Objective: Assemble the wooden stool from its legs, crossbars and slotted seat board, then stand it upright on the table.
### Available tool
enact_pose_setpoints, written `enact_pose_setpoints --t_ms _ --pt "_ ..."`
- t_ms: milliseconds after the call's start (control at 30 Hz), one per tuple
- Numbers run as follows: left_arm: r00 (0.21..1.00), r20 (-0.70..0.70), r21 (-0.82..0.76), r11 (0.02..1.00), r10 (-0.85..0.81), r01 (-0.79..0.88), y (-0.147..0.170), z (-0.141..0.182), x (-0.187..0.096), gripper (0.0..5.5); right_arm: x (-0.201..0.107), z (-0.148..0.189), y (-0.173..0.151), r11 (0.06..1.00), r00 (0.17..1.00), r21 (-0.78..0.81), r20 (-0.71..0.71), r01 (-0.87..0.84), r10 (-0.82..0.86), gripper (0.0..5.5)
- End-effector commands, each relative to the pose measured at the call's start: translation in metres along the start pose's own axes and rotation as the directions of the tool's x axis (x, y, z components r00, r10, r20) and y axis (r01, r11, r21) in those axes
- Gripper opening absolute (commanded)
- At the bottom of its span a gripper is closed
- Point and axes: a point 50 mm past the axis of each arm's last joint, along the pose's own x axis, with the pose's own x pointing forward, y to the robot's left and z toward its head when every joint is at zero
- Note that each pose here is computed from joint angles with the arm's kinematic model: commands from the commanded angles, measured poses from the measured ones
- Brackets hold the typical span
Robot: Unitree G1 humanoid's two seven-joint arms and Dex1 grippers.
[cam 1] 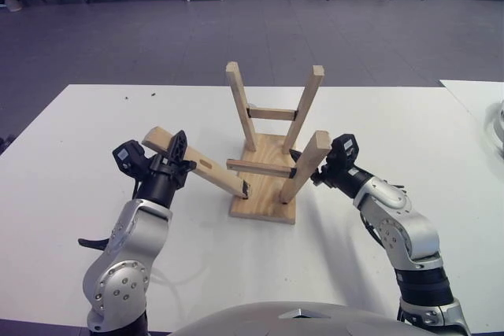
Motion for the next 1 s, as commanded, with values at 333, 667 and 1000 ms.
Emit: enact_pose_setpoints --t_ms 333,667,1000 --pt "0.996 -0.046 0.133 0.989 0.078 -0.072 0.011 -0.011 0.007 1.02 0.004 0.002 -0.005 0.999 1.000 -0.045 0.012 0.029 -0.028 3.75" --pt "0.979 -0.206 0.447 0.890 0.005 0.090 -0.013 -0.043 0.010 1.02 0.004 0.005 -0.003 0.996 0.998 -0.070 0.044 0.053 -0.050 3.75" --pt "0.984 -0.177 0.528 0.843 -0.005 0.099 -0.023 -0.043 0.004 1.03 0.004 0.009 -0.006 0.993 0.992 -0.051 0.077 0.105 -0.100 3.75"
